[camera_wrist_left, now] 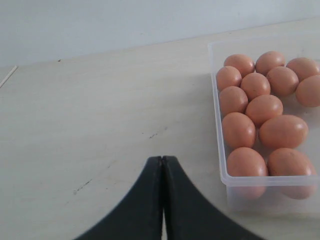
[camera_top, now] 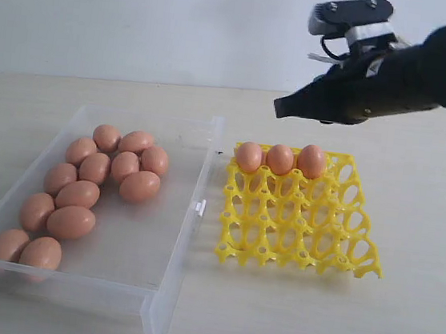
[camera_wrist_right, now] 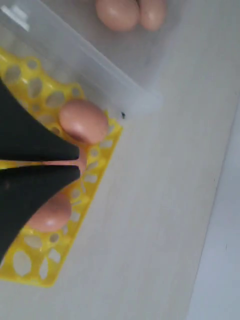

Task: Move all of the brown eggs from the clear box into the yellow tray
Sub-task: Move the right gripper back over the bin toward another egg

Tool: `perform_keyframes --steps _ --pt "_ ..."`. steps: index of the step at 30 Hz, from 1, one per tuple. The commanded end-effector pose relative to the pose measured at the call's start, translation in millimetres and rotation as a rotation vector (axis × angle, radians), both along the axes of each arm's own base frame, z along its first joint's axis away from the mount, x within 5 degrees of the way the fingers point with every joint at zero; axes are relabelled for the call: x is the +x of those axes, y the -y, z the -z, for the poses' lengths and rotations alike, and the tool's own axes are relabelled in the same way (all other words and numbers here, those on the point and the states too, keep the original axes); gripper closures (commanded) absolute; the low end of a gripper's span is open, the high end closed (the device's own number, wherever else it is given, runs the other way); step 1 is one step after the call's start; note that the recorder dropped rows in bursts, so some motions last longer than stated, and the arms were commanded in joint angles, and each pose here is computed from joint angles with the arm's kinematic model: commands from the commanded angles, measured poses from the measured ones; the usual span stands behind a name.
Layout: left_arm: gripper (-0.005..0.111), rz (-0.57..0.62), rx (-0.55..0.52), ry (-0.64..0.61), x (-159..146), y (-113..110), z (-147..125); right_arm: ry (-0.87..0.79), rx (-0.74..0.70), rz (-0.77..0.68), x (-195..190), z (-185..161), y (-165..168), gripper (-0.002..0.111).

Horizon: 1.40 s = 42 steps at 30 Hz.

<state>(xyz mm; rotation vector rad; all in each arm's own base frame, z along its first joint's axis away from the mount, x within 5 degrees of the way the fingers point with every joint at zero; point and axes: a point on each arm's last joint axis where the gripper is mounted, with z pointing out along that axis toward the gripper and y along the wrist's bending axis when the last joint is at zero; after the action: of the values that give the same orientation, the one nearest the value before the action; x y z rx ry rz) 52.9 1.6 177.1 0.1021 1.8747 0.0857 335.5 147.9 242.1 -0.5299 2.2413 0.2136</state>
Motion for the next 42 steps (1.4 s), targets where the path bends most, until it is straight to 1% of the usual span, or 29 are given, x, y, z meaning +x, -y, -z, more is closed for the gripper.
perform_keyframes --steps 1,4,6,10,11,13,14,16,20,22,24,27,28,38,42 --pt "0.107 0.005 -0.009 0.016 0 0 -2 -0.044 -0.021 -0.197 -22 -32 -43 0.108" --pt "0.107 0.005 -0.009 0.016 0 0 -2 -0.058 0.0 -0.327 -38 -45 -80 0.108" --pt "0.107 0.005 -0.009 0.016 0 0 -2 -0.099 0.005 -0.406 -47 -48 -107 0.108" --pt "0.107 0.005 -0.009 0.016 0 0 -2 -0.272 -0.075 -0.555 -57 -37 -152 0.108" --pt "0.107 0.005 -0.009 0.016 0 0 -2 -0.333 -0.115 -0.602 -57 -31 -165 0.107" --pt "0.107 0.005 -0.009 0.016 0 0 -2 -0.398 -0.154 -0.65 -56 -25 -183 0.104" --pt "0.107 0.005 -0.009 0.016 0 0 -2 -0.447 -0.185 -0.678 -55 -14 -194 0.102" --pt "0.107 0.005 -0.009 0.016 0 0 -2 -0.474 -0.193 -0.69 -53 -8 -210 0.099" --pt "0.107 0.005 -0.009 0.016 0 0 -2 -0.515 -0.173 -0.657 -46 9 -239 0.093" --pt "0.107 0.005 -0.009 0.016 0 0 -2 -0.545 -0.165 -0.64 -44 18 -247 0.089" --pt "0.107 0.005 -0.009 0.016 0 0 -2 -0.578 -0.147 -0.618 -40 27 -254 0.077" --pt "0.107 0.005 -0.009 0.016 0 0 -2 -0.598 -0.106 -0.566 -34 38 -263 0.056" --pt "0.107 0.005 -0.009 0.016 0 0 -2 -0.597 -0.09 -0.544 -32 41 -265 0.052" --pt "0.107 0.005 -0.009 0.016 0 0 -2 -0.541 -0.047 -0.514 -22 61 -274 0.054" --pt "0.107 0.005 -0.009 0.016 0 0 -2 -0.5 -0.082 -0.537 -20 69 -276 0.054"
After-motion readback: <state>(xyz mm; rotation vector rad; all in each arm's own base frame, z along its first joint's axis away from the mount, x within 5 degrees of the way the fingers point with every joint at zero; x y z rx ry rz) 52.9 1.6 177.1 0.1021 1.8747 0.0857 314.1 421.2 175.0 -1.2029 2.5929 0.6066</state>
